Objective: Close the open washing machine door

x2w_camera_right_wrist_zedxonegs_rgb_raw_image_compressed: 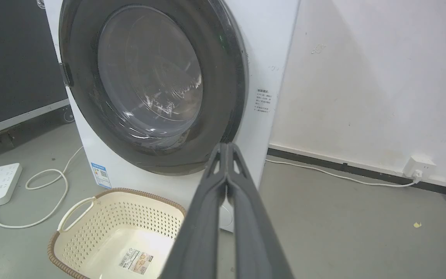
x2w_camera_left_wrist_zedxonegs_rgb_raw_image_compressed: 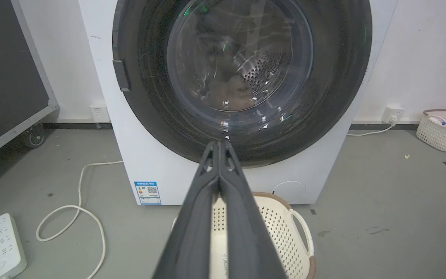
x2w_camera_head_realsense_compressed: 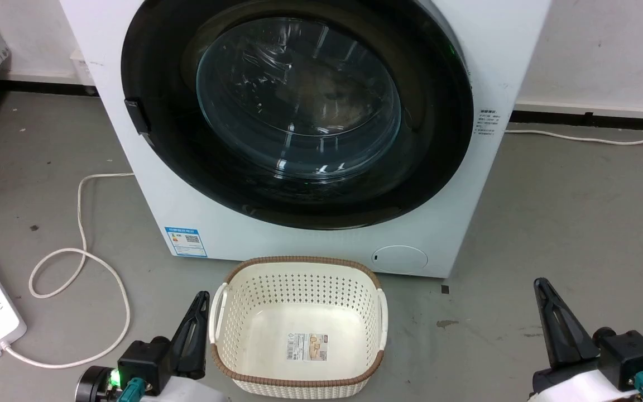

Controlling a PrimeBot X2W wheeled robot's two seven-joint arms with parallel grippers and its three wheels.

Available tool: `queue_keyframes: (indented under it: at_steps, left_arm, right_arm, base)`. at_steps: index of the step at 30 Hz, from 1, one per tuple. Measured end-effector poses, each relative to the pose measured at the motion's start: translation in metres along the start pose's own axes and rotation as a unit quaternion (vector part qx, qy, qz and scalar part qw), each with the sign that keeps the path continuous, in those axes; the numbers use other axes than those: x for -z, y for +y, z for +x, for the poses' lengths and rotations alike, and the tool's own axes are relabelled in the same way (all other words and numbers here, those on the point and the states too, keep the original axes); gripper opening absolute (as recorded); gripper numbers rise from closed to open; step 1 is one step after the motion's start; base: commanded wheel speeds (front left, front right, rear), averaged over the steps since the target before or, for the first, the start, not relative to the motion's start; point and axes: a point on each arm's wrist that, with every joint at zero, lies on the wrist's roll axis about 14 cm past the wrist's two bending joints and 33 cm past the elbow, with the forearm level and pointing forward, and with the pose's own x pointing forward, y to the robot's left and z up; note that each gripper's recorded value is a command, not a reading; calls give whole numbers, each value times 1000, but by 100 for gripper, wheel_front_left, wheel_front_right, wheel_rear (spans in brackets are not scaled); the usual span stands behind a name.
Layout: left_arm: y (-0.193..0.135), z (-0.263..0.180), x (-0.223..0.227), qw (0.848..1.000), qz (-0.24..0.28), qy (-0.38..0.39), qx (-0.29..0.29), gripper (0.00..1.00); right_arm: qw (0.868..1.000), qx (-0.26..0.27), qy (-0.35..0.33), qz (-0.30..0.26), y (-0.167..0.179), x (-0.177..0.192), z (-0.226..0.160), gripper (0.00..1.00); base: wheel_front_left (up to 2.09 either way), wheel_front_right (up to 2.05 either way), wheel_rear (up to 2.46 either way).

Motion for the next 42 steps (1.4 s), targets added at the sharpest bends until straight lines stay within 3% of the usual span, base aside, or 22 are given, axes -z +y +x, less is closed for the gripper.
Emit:
queue_keyframes:
  at_steps: [42]
  left_arm:
    - [7, 4, -4, 999, 17, 18, -20, 0]
  right_arm:
    - [999, -8, 34, 2, 6, 7, 1, 0]
  base:
    - [0, 0, 0]
